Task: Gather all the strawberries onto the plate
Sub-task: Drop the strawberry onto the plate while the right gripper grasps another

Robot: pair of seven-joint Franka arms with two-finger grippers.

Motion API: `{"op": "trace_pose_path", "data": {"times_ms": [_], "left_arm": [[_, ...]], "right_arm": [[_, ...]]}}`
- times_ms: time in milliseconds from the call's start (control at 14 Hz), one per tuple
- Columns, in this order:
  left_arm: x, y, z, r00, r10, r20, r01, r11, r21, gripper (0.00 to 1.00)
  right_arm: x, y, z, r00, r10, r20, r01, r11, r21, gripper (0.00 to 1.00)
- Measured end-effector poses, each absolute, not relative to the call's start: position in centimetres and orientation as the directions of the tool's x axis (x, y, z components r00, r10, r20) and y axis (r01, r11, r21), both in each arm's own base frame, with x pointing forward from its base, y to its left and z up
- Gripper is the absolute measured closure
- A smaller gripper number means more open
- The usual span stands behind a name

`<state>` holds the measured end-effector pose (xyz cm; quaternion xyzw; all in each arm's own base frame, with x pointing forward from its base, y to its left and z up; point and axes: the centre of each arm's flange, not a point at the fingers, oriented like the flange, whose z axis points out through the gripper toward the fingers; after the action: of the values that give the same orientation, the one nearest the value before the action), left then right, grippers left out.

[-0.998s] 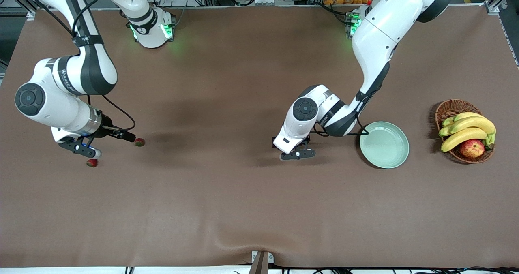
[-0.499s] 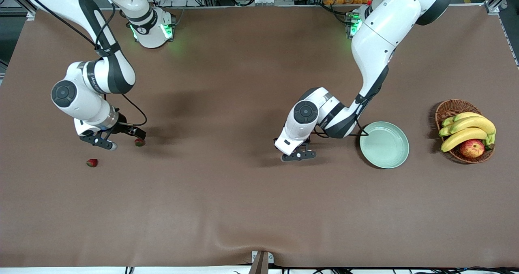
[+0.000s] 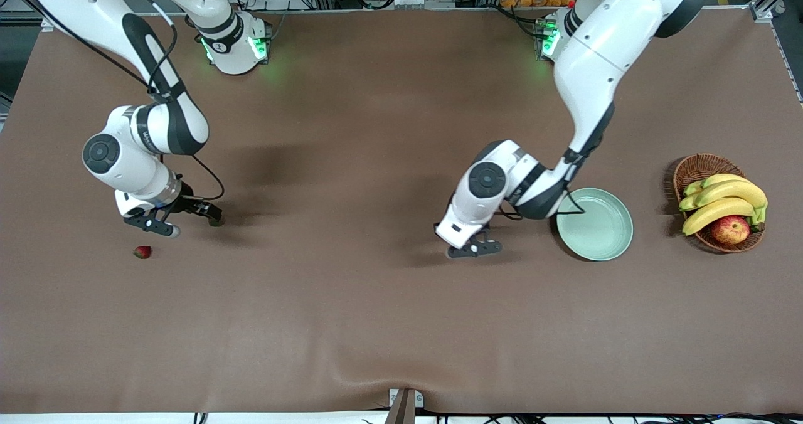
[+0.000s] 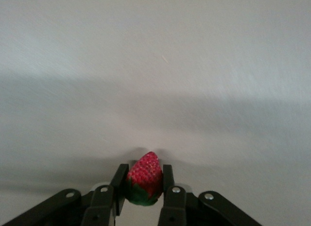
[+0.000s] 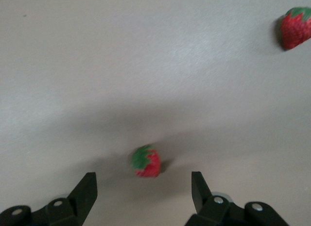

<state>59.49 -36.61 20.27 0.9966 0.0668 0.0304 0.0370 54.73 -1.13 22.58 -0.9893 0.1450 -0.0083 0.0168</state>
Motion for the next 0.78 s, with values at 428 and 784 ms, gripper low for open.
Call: {"op": "trace_pose_path", "data": {"times_ms": [428,784], "left_arm": [[57.3,-27.0,27.1,0.993,0.121,0.016,0.121,-0.992,-0.023,0.67],[55.9,-19.3,28.3,0.986,0.142,-0.085,0.128,-0.98,-0.152,0.67]], "right_arm": [[54.7,-1.7,20.0,0.96,-0.282,0.003,-0.281,-0.959,-0.036,0.39],[55.1,-0.5,19.2,0.963,-0.268,0.016,-0.267,-0.963,-0.044,0.54]]}}
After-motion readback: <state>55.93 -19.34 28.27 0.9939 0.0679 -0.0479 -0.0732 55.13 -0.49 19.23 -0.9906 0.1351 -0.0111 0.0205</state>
